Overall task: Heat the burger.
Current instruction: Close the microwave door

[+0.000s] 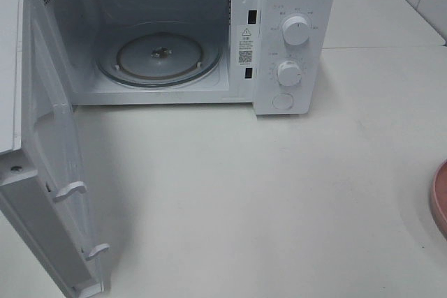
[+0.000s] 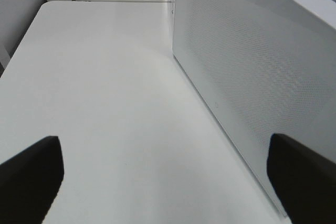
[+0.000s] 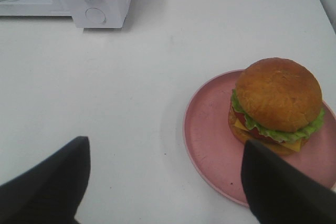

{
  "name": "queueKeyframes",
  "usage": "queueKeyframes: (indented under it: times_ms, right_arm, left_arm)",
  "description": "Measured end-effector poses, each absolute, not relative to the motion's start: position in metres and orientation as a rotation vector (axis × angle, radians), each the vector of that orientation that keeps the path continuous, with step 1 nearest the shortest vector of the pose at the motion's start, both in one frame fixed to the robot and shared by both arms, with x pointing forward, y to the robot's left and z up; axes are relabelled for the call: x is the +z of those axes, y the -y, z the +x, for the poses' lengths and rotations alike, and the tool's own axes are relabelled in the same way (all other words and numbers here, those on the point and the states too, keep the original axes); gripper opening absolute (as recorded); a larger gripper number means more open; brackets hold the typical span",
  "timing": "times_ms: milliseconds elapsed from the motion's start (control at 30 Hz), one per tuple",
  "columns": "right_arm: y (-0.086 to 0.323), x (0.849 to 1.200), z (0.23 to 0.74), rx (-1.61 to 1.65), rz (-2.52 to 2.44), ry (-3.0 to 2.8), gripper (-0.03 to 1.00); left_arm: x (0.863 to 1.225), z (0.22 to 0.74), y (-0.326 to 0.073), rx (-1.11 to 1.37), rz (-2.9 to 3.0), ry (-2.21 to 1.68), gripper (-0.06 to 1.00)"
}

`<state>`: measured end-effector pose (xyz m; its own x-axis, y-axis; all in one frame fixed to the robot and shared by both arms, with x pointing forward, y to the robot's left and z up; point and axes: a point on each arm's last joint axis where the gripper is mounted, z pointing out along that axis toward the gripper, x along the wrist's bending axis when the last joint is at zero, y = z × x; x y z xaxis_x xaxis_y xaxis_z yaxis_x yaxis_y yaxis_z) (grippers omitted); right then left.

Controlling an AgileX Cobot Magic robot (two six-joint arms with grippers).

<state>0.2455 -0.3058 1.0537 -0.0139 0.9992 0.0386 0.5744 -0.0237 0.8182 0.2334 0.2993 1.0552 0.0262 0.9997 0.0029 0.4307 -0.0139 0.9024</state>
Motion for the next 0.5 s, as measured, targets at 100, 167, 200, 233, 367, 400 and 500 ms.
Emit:
queueKeyframes:
  times_ms: [100,167,200,233,367,400,500]
  right_arm:
    - [0.307,1.050,0.237,0.929,1.638,-1.600,0.76]
    - [0.308,1.049,0.232,0.947,1.616,-1.572,0.76]
    - [0.308,1.049,0.231,0.947,1.608,-1.571,0.76]
    - [0.308,1.049,0.231,0.947,1.608,-1.571,0.76]
    - [0.307,1.049,0.231,0.951,1.604,-1.572,0.76]
    - [0.307,1.049,0.231,0.951,1.604,-1.572,0.76]
    - [0.307,1.049,0.231,0.951,1.604,-1.572,0.76]
  left_arm:
    - [1.055,0.233,-0.299,0.952,1.548,-1.505,0.97]
    - [1.055,0.233,-0.299,0.952,1.548,-1.505,0.97]
    - [1.055,0.233,-0.299,0.952,1.548,-1.505,0.97]
    - [1.055,0.233,-0.299,0.952,1.548,-1.505,0.97]
    - [1.055,0.233,-0.299,0.952,1.548,-1.505,0.97]
    - [1.055,0.233,-0.299,0.952,1.548,-1.505,0.97]
    - [1.055,0.233,-0.299,0.952,1.548,-1.505,0.97]
